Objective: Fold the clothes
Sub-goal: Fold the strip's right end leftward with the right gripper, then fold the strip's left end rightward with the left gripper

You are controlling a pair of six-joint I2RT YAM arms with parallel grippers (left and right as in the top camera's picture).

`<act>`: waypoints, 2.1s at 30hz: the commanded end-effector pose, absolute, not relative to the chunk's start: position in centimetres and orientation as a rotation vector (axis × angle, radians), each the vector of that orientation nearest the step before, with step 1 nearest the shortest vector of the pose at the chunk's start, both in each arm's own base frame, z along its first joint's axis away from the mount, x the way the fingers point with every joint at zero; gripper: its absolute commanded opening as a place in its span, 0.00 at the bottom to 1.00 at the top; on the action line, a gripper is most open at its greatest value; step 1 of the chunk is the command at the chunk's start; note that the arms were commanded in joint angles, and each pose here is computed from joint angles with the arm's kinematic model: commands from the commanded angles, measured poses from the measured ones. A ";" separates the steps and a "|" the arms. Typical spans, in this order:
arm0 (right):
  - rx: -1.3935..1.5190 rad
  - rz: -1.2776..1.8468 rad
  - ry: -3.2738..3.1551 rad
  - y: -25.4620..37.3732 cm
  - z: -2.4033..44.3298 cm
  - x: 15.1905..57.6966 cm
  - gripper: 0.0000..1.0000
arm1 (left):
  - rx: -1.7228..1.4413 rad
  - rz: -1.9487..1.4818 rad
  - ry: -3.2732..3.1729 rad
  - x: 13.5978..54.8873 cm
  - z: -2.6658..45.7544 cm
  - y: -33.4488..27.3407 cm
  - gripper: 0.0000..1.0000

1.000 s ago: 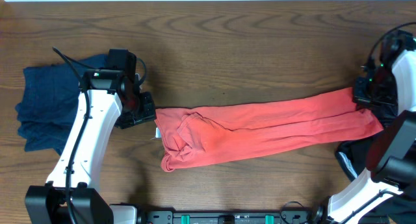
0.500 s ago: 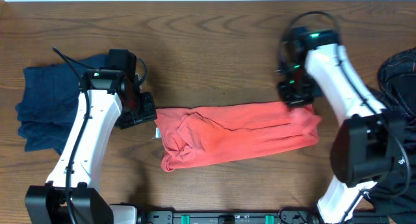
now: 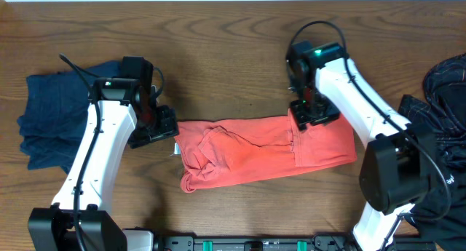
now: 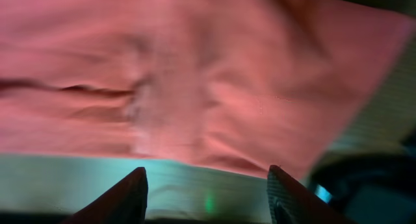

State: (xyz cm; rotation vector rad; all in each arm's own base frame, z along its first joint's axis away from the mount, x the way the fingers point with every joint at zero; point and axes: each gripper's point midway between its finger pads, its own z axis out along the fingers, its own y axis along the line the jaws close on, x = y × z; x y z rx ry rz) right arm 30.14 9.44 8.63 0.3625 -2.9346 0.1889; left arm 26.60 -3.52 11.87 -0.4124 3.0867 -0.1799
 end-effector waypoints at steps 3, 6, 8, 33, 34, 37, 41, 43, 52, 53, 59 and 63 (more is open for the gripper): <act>0.080 0.340 -2.968 4.8 9.0 31.3 0.61 | -0.419 -0.360 3.134 25.4 9.9 -5.6 0.78; 0.015 0.319 -2.962 3.6 8.9 31.4 0.62 | -0.416 -0.431 3.130 25.2 8.0 -6.3 0.86; -0.014 0.317 -2.956 2.9 8.9 31.3 0.64 | -0.418 -0.513 3.132 24.8 6.8 -7.2 0.88; -0.133 0.350 -2.920 -0.4 9.4 30.8 0.63 | -0.386 -0.513 3.135 24.2 2.2 -7.6 0.06; -0.154 0.355 -2.922 -0.9 9.5 30.8 0.62 | -0.419 -0.440 3.144 24.4 2.7 -6.4 0.06; -0.217 0.343 -2.927 -2.7 9.6 31.0 0.63 | -0.484 -0.219 3.146 25.4 5.0 -2.8 0.06; -0.265 0.323 -2.908 -5.1 9.7 30.6 0.63 | -0.475 -0.130 3.102 27.4 8.9 -0.8 0.06; -0.300 0.318 -2.900 -6.0 9.7 30.4 0.63 | -0.468 -0.134 3.074 28.3 10.6 -0.8 0.06; -0.343 0.302 -2.892 -7.4 9.6 30.1 0.63 | -0.244 -0.272 3.085 28.5 13.9 -7.3 0.06; -0.344 0.302 -2.891 -7.4 9.6 30.1 0.63 | -0.205 -0.282 3.082 28.5 13.9 -8.6 0.06; -0.316 0.291 -2.892 -7.3 9.6 30.1 0.64 | 0.108 -0.377 2.969 28.7 14.1 -18.0 0.07; -0.290 0.243 -2.890 -6.7 9.6 30.0 0.63 | 0.255 -0.365 2.959 27.6 12.3 -22.8 0.09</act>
